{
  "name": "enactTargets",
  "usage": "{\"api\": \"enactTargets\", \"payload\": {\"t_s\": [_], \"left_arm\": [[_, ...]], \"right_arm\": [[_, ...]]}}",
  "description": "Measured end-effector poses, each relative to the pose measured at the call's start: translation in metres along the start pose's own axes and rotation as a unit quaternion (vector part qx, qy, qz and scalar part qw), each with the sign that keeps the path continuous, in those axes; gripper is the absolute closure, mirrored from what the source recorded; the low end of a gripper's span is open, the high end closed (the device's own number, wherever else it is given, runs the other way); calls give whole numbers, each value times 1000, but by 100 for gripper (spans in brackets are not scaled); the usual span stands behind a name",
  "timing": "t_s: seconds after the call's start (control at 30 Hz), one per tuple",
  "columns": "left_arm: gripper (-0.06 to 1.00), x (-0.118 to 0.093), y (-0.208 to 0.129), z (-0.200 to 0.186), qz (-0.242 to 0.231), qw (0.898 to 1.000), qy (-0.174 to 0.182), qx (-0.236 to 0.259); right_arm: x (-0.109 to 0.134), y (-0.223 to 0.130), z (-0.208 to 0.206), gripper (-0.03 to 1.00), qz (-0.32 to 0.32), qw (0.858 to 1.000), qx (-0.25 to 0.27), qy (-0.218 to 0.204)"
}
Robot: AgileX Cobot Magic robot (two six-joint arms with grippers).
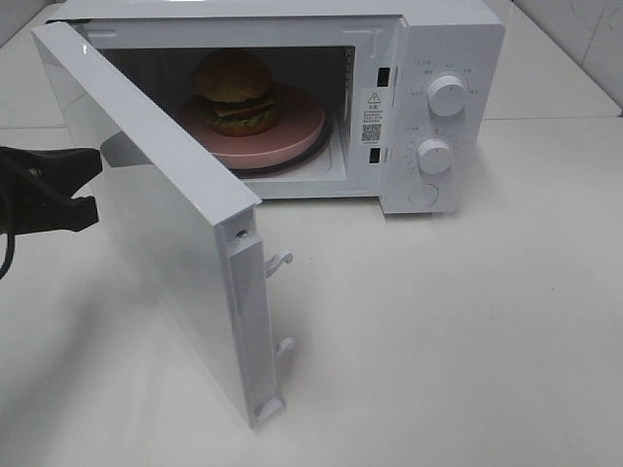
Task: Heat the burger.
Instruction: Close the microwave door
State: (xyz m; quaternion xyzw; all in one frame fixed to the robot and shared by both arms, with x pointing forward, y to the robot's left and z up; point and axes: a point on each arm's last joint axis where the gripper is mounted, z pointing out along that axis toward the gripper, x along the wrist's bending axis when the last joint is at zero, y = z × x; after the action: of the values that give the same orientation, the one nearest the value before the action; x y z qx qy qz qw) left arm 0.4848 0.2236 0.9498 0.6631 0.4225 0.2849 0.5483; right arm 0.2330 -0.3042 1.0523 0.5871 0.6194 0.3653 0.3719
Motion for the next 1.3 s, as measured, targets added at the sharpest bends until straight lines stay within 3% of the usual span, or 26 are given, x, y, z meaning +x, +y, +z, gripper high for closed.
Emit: {"api": "enactTargets", "payload": {"t_s": [0.33,0.67,0.97,1.3], "left_arm": [[94,-2,0,1,-4,1000,4,-2],[94,-20,-13,24,-22,999,-19,24],[94,-32,-5,43,-23,999,-33,7],[94,-38,-3,66,-54,998,16,-10]], "right_arm": [[0,0,0,20,0,1000,0,0],[0,0,0,20,0,1000,0,0],[0,0,0,20,0,1000,0,0],[0,0,0,20,0,1000,0,0]]}}
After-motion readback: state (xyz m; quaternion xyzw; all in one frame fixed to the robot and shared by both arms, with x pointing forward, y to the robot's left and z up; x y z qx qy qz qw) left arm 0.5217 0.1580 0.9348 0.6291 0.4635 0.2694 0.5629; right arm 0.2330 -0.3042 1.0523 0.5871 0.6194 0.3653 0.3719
